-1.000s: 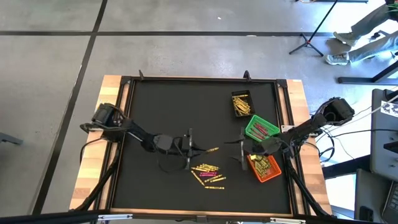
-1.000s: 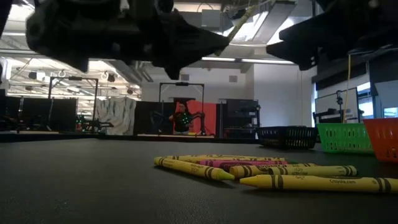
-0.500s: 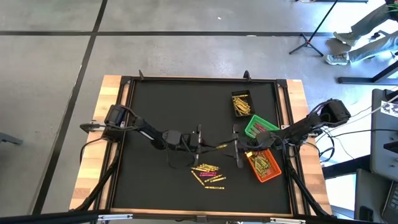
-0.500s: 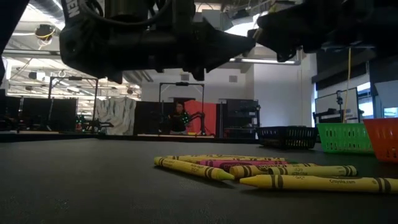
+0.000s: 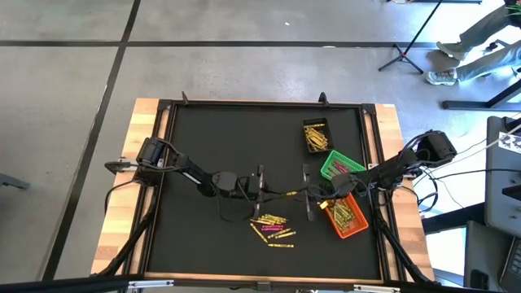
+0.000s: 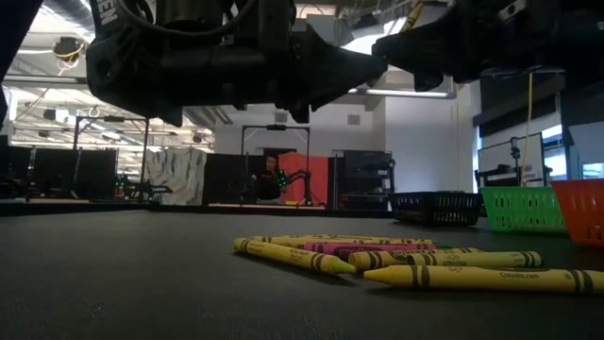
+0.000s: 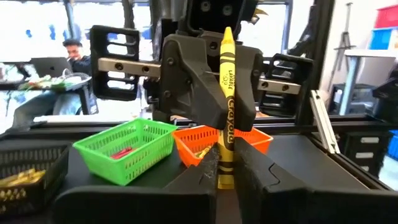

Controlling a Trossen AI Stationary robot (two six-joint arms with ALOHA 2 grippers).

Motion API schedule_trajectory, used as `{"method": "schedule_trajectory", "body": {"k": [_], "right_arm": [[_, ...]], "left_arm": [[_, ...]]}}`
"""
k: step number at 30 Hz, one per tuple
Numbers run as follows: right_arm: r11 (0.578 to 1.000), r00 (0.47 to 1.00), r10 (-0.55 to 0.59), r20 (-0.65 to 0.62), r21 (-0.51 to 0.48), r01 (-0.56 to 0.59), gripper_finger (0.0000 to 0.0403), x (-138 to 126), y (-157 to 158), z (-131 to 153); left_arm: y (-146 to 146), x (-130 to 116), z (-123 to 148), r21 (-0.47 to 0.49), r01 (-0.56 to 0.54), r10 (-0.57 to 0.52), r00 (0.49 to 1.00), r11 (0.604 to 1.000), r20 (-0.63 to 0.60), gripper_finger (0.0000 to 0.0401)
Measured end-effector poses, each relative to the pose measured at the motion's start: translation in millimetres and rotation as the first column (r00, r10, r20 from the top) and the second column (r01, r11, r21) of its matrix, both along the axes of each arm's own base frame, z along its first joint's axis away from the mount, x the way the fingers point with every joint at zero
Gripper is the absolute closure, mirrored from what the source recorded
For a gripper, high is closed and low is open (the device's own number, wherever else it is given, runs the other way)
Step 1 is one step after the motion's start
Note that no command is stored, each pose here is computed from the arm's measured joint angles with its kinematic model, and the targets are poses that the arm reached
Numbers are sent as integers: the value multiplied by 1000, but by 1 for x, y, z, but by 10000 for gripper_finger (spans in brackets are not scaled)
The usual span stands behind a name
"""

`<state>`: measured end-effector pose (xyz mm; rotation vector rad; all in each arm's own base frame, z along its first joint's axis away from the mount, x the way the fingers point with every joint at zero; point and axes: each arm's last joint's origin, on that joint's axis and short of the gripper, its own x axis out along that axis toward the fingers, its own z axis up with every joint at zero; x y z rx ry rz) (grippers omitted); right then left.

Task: Sort crayons
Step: Put the yellow crayon into the black basket

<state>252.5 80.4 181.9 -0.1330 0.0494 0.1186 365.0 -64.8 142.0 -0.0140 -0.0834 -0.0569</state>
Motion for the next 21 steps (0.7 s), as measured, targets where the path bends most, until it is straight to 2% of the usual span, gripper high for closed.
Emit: {"method": "schedule_trajectory", "body": {"k": [2,5,9,12,17,21], "right_arm": [[1000,1000,0,-2,-2,0,366,0,0,0],[1000,1000,-12,-12,-22,12,372,-1,-1,1],[995,994,-85,-63,-54,81,390,-8,-5,5],[978,974,-194,-119,-96,183,387,-16,-11,9],[919,888,-393,-241,-149,366,375,-33,-38,13],[847,778,-530,-336,-173,502,385,-47,-73,14]], "left_arm": [[0,0,0,-20,-9,9,1000,1000,-2,372],[0,0,0,-23,-12,12,1000,1000,-6,346],[1,0,-3,-20,-18,17,999,1000,-32,308],[1,0,-9,-38,-18,15,995,999,-95,290],[2,0,-19,-79,-61,44,978,995,-202,285],[3,0,-22,-76,-85,66,973,993,-223,287]]}}
